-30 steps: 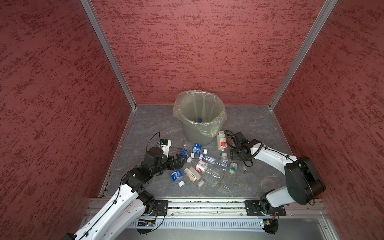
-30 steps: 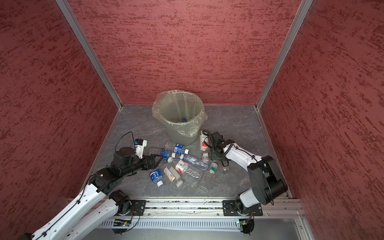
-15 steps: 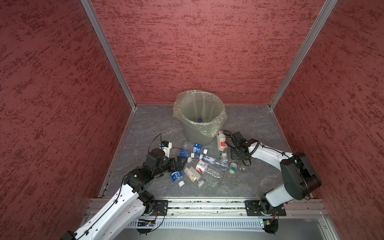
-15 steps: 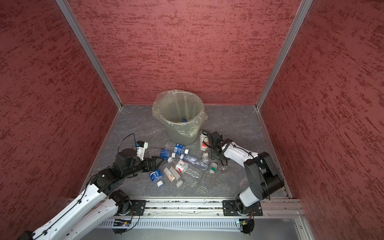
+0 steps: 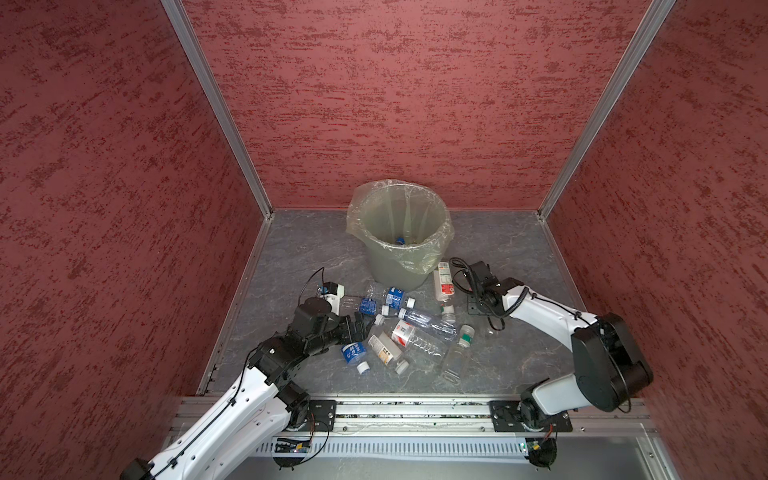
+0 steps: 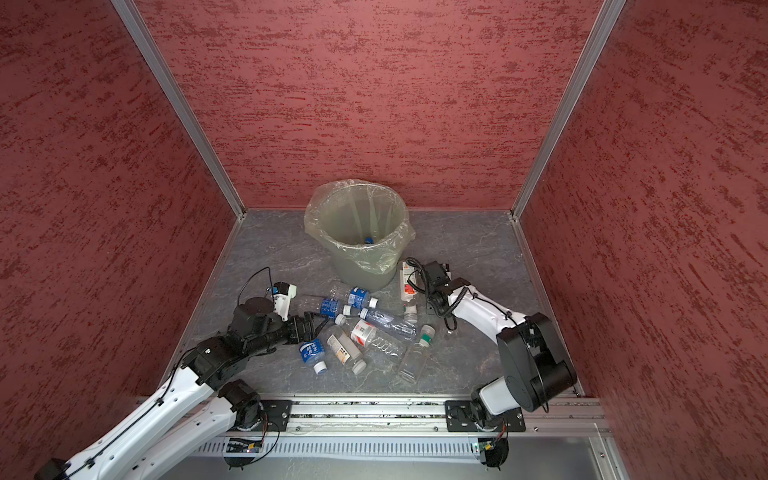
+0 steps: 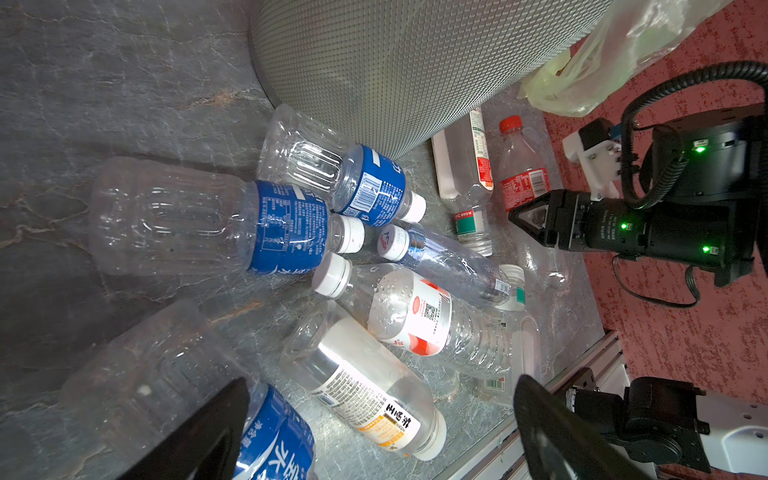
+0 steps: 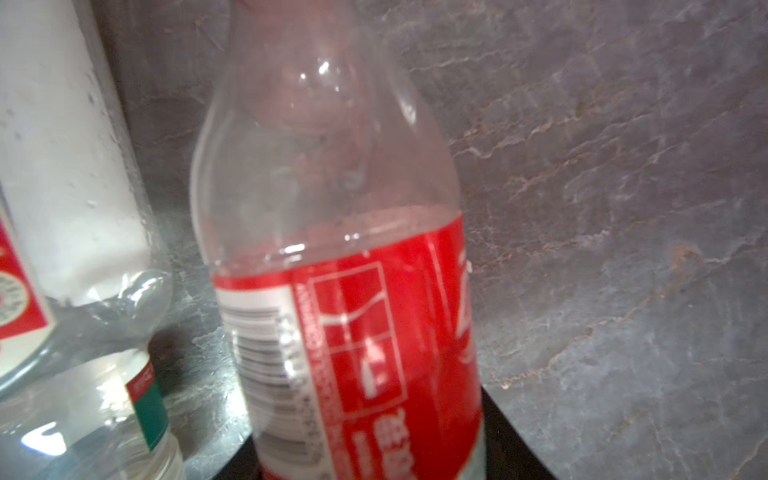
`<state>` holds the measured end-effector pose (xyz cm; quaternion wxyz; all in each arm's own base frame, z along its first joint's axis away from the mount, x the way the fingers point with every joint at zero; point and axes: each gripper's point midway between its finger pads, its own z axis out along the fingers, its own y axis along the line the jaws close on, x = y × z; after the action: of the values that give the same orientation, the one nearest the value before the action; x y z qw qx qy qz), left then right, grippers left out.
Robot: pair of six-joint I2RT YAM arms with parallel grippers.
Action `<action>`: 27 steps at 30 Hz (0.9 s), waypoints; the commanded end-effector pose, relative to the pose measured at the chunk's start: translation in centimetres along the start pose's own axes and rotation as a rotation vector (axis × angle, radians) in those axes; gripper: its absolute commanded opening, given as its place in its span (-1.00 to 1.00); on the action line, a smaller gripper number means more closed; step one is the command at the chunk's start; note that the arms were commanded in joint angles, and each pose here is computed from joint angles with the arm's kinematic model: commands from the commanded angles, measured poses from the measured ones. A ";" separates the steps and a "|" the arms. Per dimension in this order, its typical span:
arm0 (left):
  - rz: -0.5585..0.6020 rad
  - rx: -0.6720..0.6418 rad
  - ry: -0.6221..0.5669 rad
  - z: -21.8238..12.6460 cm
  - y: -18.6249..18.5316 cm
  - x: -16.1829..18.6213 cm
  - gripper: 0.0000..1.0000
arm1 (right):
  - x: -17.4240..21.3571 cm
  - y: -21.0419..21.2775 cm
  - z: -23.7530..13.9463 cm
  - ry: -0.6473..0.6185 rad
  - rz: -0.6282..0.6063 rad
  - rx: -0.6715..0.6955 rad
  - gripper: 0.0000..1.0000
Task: Throw the plastic bottles in the bin
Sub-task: 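Close the right gripper on the cola bottle and lift it upright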
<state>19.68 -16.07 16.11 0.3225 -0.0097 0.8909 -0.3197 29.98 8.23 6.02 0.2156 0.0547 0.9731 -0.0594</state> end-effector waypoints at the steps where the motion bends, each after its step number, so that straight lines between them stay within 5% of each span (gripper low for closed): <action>1: -0.001 -0.004 -0.006 0.1 0.1 0.0 0.99 | -1.6 -0.9 -1.6 -0.079 0.045 0.015 -0.04; 27: -0.032 -0.037 0.035 0.5 1.1 1.5 0.99 | -2.5 3.1 -11.7 -0.388 0.010 -0.341 -0.14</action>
<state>19.16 -16.07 14.97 0.3040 -0.0187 0.8985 -0.3162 27.99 11.61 15.66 0.3726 0.0220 0.9253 0.0678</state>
